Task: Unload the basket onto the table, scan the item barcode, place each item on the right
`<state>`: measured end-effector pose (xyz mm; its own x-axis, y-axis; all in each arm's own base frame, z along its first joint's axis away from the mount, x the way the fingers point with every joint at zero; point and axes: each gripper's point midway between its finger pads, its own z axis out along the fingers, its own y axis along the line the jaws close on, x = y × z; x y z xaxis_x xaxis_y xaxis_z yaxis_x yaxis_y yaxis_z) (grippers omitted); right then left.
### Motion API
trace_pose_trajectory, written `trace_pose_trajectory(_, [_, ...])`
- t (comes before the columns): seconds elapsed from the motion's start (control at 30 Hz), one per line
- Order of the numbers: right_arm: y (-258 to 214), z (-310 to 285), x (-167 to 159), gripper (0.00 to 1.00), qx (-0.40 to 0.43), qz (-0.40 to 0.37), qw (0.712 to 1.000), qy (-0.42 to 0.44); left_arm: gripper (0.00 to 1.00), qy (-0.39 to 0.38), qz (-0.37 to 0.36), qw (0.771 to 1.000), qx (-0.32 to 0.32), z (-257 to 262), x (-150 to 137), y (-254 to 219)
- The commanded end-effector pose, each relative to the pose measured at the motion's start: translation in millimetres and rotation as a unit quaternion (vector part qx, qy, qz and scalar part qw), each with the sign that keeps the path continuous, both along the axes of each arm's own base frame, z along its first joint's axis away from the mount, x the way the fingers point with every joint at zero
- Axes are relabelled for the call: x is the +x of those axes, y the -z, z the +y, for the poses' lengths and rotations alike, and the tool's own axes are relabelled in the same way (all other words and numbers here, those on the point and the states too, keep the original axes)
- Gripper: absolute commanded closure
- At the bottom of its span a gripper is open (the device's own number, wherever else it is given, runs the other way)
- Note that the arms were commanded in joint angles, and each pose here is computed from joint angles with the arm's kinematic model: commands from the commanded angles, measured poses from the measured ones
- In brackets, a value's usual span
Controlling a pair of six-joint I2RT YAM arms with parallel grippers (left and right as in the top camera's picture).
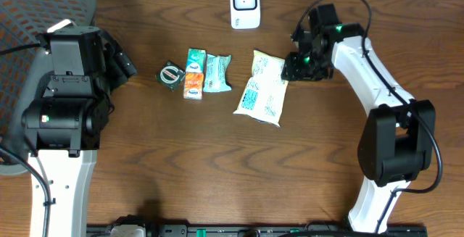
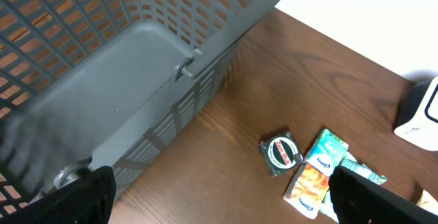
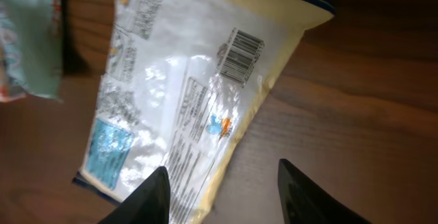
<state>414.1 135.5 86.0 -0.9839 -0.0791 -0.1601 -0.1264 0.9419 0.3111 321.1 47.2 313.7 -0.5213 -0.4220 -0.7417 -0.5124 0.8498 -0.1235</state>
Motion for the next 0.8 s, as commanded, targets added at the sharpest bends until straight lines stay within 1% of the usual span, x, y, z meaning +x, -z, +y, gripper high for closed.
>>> trace_pose_trajectory(0.0, [-21.6,27.6,-7.9,0.59,0.04,-0.007,0.999,-0.034,0.02,-0.007,-0.01,1.0,0.001,2.7,-1.6,-7.5])
trace_pose_trajectory(0.07, [-22.3,57.2,-20.3,0.68,0.071,0.002,0.995,-0.066,0.02,-0.007,-0.01,1.0,0.001,2.7,-1.6,-7.5])
trace_pose_trajectory(0.17, [-15.2,87.2,-27.8,0.69,0.059,-0.014,0.993,-0.097,0.02,-0.007,-0.01,1.0,0.001,2.7,-1.6,-7.5])
trace_pose_trajectory(0.2, [-12.3,92.5,-29.1,0.69,0.052,-0.017,0.994,-0.095,0.02,-0.007,-0.01,1.0,0.001,2.7,-1.6,-7.5])
trace_pose_trajectory(0.33, [16.8,108.2,-41.2,0.7,-0.024,-0.026,0.998,-0.051,0.03,-0.007,-0.01,1.0,0.001,2.7,-1.6,-7.5])
trace_pose_trajectory(0.4, [26.4,114.5,-49.3,0.7,-0.036,-0.024,0.998,-0.041,0.03,-0.007,-0.01,1.0,0.001,2.7,-1.6,-7.5])
trace_pose_trajectory(0.5, [39.8,125.9,-62.2,0.69,-0.035,-0.022,0.998,-0.052,0.02,-0.007,-0.01,1.0,0.001,2.7,-1.6,-7.5])
trace_pose_trajectory(0.53, [41.8,125.6,-63.5,0.69,-0.038,-0.022,0.998,-0.052,0.02,-0.007,-0.01,1.0,0.001,2.7,-1.6,-7.5])
trace_pose_trajectory(0.6, [47.8,112.4,-63.1,0.69,-0.072,-0.023,0.997,-0.029,0.02,-0.007,-0.01,1.0,0.001,2.7,-1.6,-7.5])
trace_pose_trajectory(0.7, [51.5,73.8,-59.6,0.68,-0.155,-0.025,0.987,0.035,0.02,-0.007,-0.01,1.0,0.001,2.7,-1.6,-7.5])
trace_pose_trajectory(0.73, [51.3,49.3,-59.3,0.68,-0.199,-0.023,0.978,0.064,0.02,-0.007,-0.01,1.0,0.001,2.7,-1.6,-7.5])
trace_pose_trajectory(0.77, [50.6,34.7,-59.1,0.67,-0.223,-0.02,0.971,0.08,0.02,-0.007,-0.01,1.0,0.001,2.7,-1.6,-7.5])
